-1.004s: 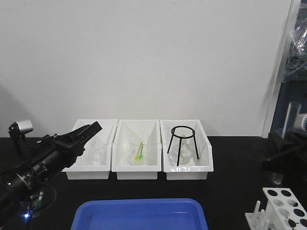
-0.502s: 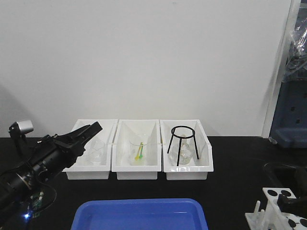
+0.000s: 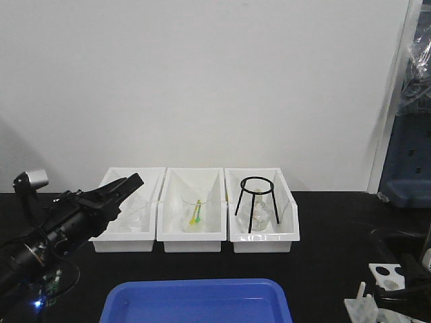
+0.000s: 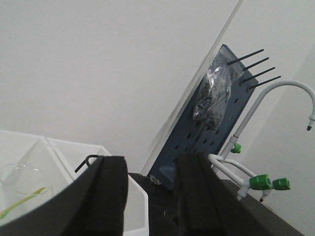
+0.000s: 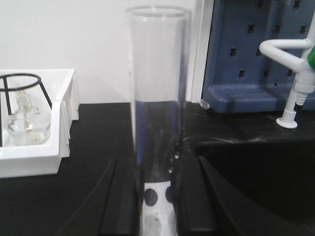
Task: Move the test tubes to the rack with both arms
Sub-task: 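Carry the tube with the right gripper over the white rack, then lower the tube into a rack hole and open the right gripper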
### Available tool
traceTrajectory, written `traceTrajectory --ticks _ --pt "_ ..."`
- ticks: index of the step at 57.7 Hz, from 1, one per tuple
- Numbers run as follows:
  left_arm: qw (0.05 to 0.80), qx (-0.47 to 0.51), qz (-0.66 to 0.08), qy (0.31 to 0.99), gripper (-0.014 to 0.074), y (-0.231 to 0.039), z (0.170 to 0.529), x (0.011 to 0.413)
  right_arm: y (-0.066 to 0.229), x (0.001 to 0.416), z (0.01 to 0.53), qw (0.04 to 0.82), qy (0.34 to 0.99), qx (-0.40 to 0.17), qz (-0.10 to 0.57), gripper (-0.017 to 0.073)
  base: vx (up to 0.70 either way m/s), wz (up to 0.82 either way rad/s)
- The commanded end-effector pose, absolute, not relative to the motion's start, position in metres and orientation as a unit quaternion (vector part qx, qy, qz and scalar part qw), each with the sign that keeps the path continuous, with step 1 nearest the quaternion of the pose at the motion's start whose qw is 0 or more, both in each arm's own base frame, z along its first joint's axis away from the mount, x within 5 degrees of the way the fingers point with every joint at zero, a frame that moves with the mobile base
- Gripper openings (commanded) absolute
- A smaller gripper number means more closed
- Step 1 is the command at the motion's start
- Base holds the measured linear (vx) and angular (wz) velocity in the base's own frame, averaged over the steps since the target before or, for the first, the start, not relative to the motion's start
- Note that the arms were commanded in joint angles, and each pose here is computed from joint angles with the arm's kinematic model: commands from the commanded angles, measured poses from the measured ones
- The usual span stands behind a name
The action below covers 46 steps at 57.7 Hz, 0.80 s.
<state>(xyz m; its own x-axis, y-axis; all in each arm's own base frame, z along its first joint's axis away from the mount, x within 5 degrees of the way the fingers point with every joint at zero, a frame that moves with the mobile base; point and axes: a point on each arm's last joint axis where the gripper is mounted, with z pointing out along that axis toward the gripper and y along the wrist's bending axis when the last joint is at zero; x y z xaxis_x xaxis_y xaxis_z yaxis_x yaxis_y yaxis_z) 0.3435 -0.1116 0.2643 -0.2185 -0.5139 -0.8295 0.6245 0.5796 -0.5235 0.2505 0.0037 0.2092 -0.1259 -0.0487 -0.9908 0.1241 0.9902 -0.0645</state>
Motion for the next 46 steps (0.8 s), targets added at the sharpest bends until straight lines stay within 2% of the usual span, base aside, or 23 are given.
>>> traceTrajectory --ticks 1,23,46 --pt "0.66 0.05 -0.478 0.578 0.0379 -0.11 0.296 0.337 0.002 0.256 0.224 0.704 0.705 0.025 -0.076 -0.0008 0.0 0.0" --pt "0.66 0.05 -0.478 0.578 0.0379 -0.11 0.296 0.337 0.002 0.267 0.201 0.706 0.704 0.047 -0.066 -0.0008 0.0 0.0" --pt "0.661 0.052 -0.476 0.577 0.0379 -0.11 0.296 0.337 0.002 0.274 0.178 0.681 0.728 0.04 -0.072 0.0 0.0 0.0"
